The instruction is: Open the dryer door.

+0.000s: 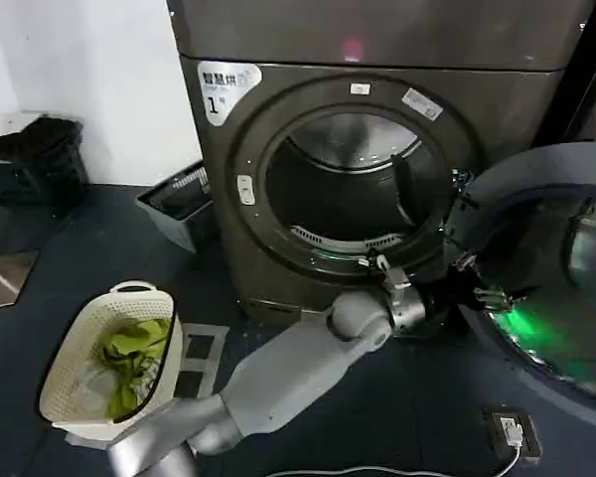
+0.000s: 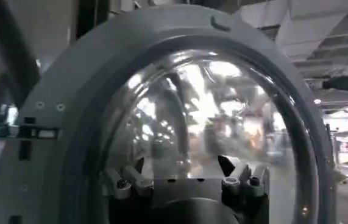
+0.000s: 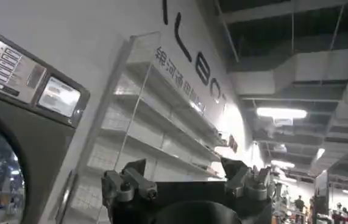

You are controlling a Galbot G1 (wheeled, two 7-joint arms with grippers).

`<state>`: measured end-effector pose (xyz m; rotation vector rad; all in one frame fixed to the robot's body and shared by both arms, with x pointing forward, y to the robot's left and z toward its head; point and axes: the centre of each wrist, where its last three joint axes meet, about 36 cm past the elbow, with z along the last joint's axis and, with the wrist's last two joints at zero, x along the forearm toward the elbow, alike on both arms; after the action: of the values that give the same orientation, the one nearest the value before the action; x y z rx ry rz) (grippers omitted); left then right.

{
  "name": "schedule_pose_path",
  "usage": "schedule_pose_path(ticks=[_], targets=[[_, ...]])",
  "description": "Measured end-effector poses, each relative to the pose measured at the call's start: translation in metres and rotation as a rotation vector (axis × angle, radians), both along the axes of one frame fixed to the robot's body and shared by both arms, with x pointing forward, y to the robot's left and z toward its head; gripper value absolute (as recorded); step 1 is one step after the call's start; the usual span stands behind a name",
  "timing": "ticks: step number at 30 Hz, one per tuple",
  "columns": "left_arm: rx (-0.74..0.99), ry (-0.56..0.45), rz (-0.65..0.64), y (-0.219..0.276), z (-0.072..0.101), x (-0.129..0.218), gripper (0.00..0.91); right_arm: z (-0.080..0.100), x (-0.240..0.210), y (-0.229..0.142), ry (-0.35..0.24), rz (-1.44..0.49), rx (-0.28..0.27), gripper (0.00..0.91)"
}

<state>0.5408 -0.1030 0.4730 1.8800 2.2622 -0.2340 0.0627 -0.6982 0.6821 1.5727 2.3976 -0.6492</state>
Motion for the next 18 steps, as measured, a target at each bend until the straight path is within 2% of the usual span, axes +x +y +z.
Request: schedule_pose_path(ticks=[5,9,12,15,18], targets=[[-0.053,-0.026,0.025,0.004,-0.001,0.000,0.907,0.001,-0.001,-0.001,-0.006,-0.003,-0.003,0.907],[-0.158,-0.045,0.066,0.025,-0.007,0.002,0.907,0.011,-0.003,0.003,-0.040,-0.003,-0.006,0.907],[-0.181,-0.006,0.120,0.053,-0.009,0.005,0.907,0.018,-0.008,0.005,-0.061,-0.037,-0.018,0.907],[-0.188,-0.059,0.161,0.093,-0.009,0.006,0.907,0.022,-0.015,0.006,-0.063,-0.077,-0.033,0.907],[-0.164,-0.047,0.234,0.143,-0.008,0.007,0.907,0.027,-0.020,0.006,-0.064,-0.110,-0.053,0.907]])
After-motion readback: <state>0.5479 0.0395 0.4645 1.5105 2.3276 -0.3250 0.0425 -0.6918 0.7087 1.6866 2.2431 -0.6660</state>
